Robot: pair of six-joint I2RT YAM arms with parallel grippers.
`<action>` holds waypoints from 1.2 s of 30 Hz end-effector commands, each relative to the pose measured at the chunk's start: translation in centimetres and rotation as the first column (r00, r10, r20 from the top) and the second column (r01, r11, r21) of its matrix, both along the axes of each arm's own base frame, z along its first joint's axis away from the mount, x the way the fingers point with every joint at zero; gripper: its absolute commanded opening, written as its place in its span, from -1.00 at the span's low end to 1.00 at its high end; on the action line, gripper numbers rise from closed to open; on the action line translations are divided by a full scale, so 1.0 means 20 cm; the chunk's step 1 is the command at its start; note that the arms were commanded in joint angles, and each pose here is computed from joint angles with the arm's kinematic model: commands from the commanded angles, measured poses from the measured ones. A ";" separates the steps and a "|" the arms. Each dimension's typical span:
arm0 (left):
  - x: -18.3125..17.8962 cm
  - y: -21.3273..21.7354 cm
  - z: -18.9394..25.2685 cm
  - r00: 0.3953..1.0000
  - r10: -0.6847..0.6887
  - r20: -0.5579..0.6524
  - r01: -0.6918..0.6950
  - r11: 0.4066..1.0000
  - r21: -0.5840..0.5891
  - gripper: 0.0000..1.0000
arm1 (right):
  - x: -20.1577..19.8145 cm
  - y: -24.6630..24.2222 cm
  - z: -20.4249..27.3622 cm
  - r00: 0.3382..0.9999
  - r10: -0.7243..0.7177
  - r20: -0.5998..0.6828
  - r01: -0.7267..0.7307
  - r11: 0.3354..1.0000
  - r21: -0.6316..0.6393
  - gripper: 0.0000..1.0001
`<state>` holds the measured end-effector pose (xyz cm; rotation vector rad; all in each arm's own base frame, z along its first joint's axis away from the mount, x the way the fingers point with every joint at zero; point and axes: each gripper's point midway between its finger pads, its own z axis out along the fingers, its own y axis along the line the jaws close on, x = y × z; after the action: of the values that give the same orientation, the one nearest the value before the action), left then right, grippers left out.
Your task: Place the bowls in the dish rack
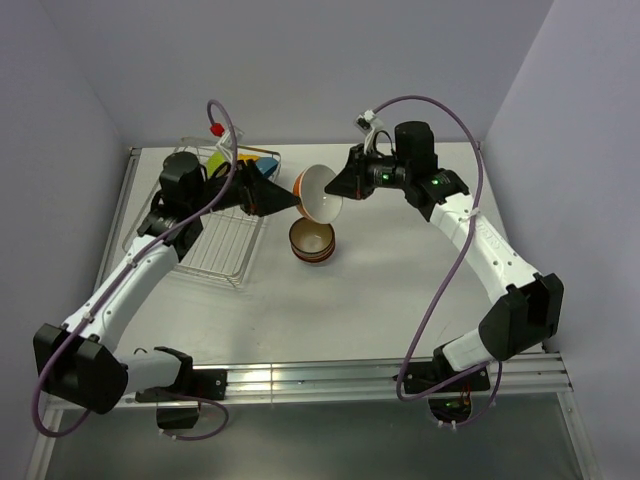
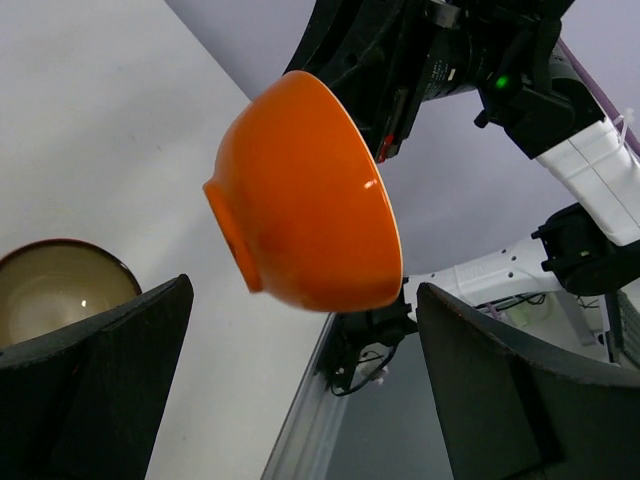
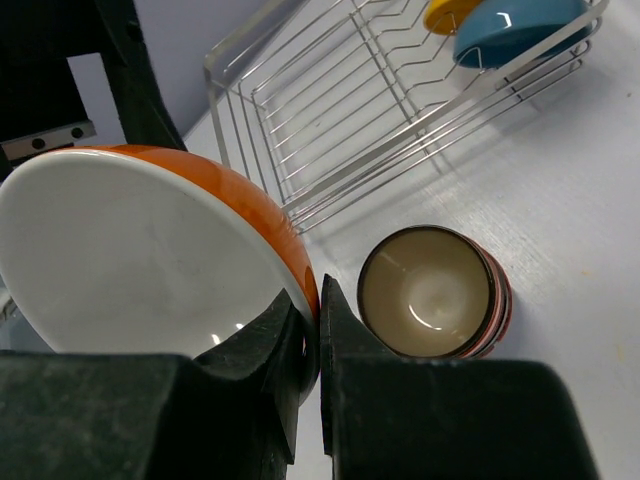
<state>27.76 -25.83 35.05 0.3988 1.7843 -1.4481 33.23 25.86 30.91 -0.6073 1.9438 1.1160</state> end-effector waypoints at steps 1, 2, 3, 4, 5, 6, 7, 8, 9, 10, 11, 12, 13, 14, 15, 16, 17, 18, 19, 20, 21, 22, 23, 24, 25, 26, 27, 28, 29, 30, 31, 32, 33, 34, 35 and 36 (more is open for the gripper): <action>0.02 -0.06 0.05 1.000 0.008 -0.024 -0.009 0.999 -0.046 0.99 | 0.02 0.02 0.11 0.995 -0.020 0.095 0.016 0.999 0.038 -1.00; 0.02 -0.07 0.01 0.999 0.011 -0.050 -0.013 0.999 -0.035 0.99 | 0.02 0.02 0.11 0.996 -0.015 0.093 0.012 0.999 0.038 -1.00; 0.02 -0.08 -0.02 0.998 -0.001 -0.070 -0.001 1.000 -0.032 0.99 | 0.02 0.02 0.10 0.996 -0.015 0.092 0.011 0.999 0.036 -1.00; 0.02 -0.09 -0.04 0.995 -0.011 -0.097 0.007 0.999 -0.039 0.99 | 0.02 0.03 0.10 0.996 -0.016 0.089 0.013 0.999 0.034 -1.00; 0.01 -0.10 -0.04 0.994 -0.021 -0.107 0.016 0.999 -0.047 0.99 | 0.02 0.03 0.09 0.996 -0.018 0.088 0.016 0.999 0.031 -1.00; 0.00 -0.11 -0.04 0.994 -0.040 -0.100 0.034 0.998 -0.060 0.97 | 0.02 0.03 0.08 0.996 -0.019 0.086 0.017 0.999 0.029 -1.00; 0.00 -0.11 -0.04 0.992 -0.048 -0.113 0.041 0.997 -0.068 0.88 | 0.02 0.02 0.08 0.996 -0.021 0.087 0.019 1.000 0.025 -1.00; -0.01 -0.12 -0.04 0.993 -0.053 -0.110 0.045 0.996 -0.071 0.84 | 0.02 0.02 0.07 0.996 -0.022 0.085 0.020 1.000 0.023 -1.00; -0.01 -0.13 -0.03 0.993 -0.061 -0.104 0.053 0.996 -0.074 0.80 | 0.02 0.02 0.07 0.996 -0.020 0.083 0.019 1.000 0.022 -1.00; -0.03 -0.14 -0.04 0.992 -0.070 -0.107 0.062 0.995 -0.076 0.79 | 0.02 0.03 0.07 0.996 -0.018 0.084 0.017 1.000 0.021 -1.00; -0.03 -0.15 -0.03 0.992 -0.075 -0.105 0.067 0.995 -0.077 0.78 | 0.02 0.03 0.07 0.996 -0.018 0.084 0.016 1.000 0.020 -1.00; -0.04 -0.15 -0.03 0.991 -0.082 -0.104 0.073 0.994 -0.084 0.77 | 0.02 0.03 0.06 0.997 -0.015 0.082 0.014 1.000 0.016 -1.00; -0.05 -0.16 -0.02 0.991 -0.088 -0.102 0.079 0.993 -0.087 0.77 | 0.02 0.03 0.05 0.997 -0.013 0.081 0.012 1.000 0.014 -1.00; -0.06 -0.16 -0.02 0.991 -0.092 -0.101 0.082 0.992 -0.092 0.77 | 0.02 0.04 0.05 0.997 -0.012 0.079 0.011 1.000 0.011 -1.00; -0.06 -0.16 -0.01 0.990 -0.094 -0.104 0.084 0.992 -0.096 0.77 | 0.02 0.04 0.04 0.997 -0.009 0.077 0.008 1.000 0.010 -1.00; -0.07 -0.17 0.00 0.991 -0.099 -0.095 0.089 0.991 -0.103 0.76 | 0.01 0.04 0.04 0.997 -0.010 0.075 0.009 1.000 0.011 -1.00; -0.07 -0.17 0.00 0.990 -0.101 -0.095 0.091 0.990 -0.105 0.72 | 0.02 0.04 0.04 0.997 -0.013 0.072 0.012 1.000 0.010 -1.00; -0.07 -0.17 0.01 0.990 -0.106 -0.097 0.095 0.990 -0.108 0.69 | 0.02 0.04 0.04 0.997 -0.011 0.075 0.010 1.000 0.010 -1.00; -0.08 -0.18 0.02 0.989 -0.113 -0.094 0.102 0.988 -0.115 0.62 | 0.02 0.04 0.04 0.997 -0.013 0.078 0.012 1.000 0.008 -1.00; -0.08 -0.18 0.02 0.989 -0.115 -0.093 0.103 0.988 -0.117 0.56 | 0.02 0.04 0.04 0.997 -0.015 0.074 0.014 1.000 0.008 -1.00; -0.08 -0.18 0.03 0.989 -0.115 -0.090 0.104 0.988 -0.118 0.50 | 0.02 0.04 0.04 0.997 -0.014 0.074 0.014 1.000 0.006 -1.00; -0.08 -0.18 0.02 0.989 -0.113 -0.093 0.102 0.988 -0.117 0.30 | 0.02 0.04 0.04 0.997 -0.011 0.078 0.011 1.000 0.007 -1.00; -0.07 -0.18 0.03 0.990 -0.106 -0.094 0.094 0.989 -0.117 0.22 | 0.02 0.04 0.04 0.997 -0.008 0.080 0.008 1.000 0.005 -1.00; -0.07 -0.18 0.02 0.990 -0.103 -0.095 0.093 0.989 -0.113 0.16 | 0.02 0.04 0.04 0.997 -0.008 0.082 0.007 1.000 0.004 -1.00; -0.07 -0.18 0.02 0.990 -0.100 -0.095 0.089 0.990 -0.109 -0.02 | 0.01 0.05 0.05 0.996 -0.003 0.085 0.003 1.000 0.002 -1.00; -0.06 -0.18 0.01 0.991 -0.093 -0.101 0.083 0.991 -0.103 -0.15 | 0.00 0.06 0.05 0.997 0.004 0.083 -0.004 1.000 -0.001 -1.00; -0.05 -0.18 0.01 0.992 -0.082 -0.095 0.072 0.993 -0.097 -0.30 | 0.00 0.06 0.04 0.996 0.010 0.088 -0.010 1.000 -0.008 -1.00; -0.04 -0.17 0.01 0.993 -0.073 -0.092 0.065 0.994 -0.091 -0.74 | 0.00 0.06 0.04 0.996 0.010 0.084 -0.009 1.000 -0.012 -0.92; -0.03 -0.17 0.00 0.992 -0.063 -0.105 0.055 0.995 -0.080 -0.97 | -0.01 0.07 0.04 0.997 0.016 0.081 -0.015 1.000 -0.014 -0.67; -0.01 -0.16 -0.02 0.994 -0.046 -0.104 0.038 0.997 -0.072 -0.99 | -0.01 0.07 0.03 0.997 0.014 0.074 -0.013 1.000 -0.015 -0.52; 0.00 -0.15 -0.02 0.994 -0.032 -0.102 0.025 0.997 -0.068 -0.99 | 0.00 0.07 0.04 0.997 0.012 0.073 -0.011 1.000 -0.015 -0.34; 0.01 -0.14 -0.02 0.994 -0.022 -0.105 0.015 0.998 -0.064 -1.00 | 0.00 0.07 0.03 0.998 0.003 0.066 -0.002 1.000 -0.022 0.02; 0.05 -0.11 -0.03 0.995 0.004 -0.102 -0.010 0.998 -0.056 -0.99 | 0.01 0.06 0.04 0.998 -0.004 0.066 0.006 1.000 -0.024 0.16; 0.06 -0.10 -0.03 0.995 0.017 -0.098 -0.022 0.998 -0.051 -1.00 | 0.01 0.06 0.04 0.998 -0.010 0.067 0.011 1.000 -0.027 0.40; 0.08 -0.08 -0.02 0.995 0.034 -0.089 -0.038 0.998 -0.049 -1.00 | 0.01 0.06 0.05 0.998 -0.016 0.068 0.019 0.999 -0.030 0.52; 0.10 -0.05 -0.01 0.997 0.051 -0.065 -0.053 0.998 -0.042 -1.00 | 0.02 0.05 0.06 0.997 -0.026 0.074 0.028 0.999 -0.033 0.60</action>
<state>28.34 -28.08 32.13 0.2555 1.9015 -1.5527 32.89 26.98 29.49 -0.6302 1.9705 1.0753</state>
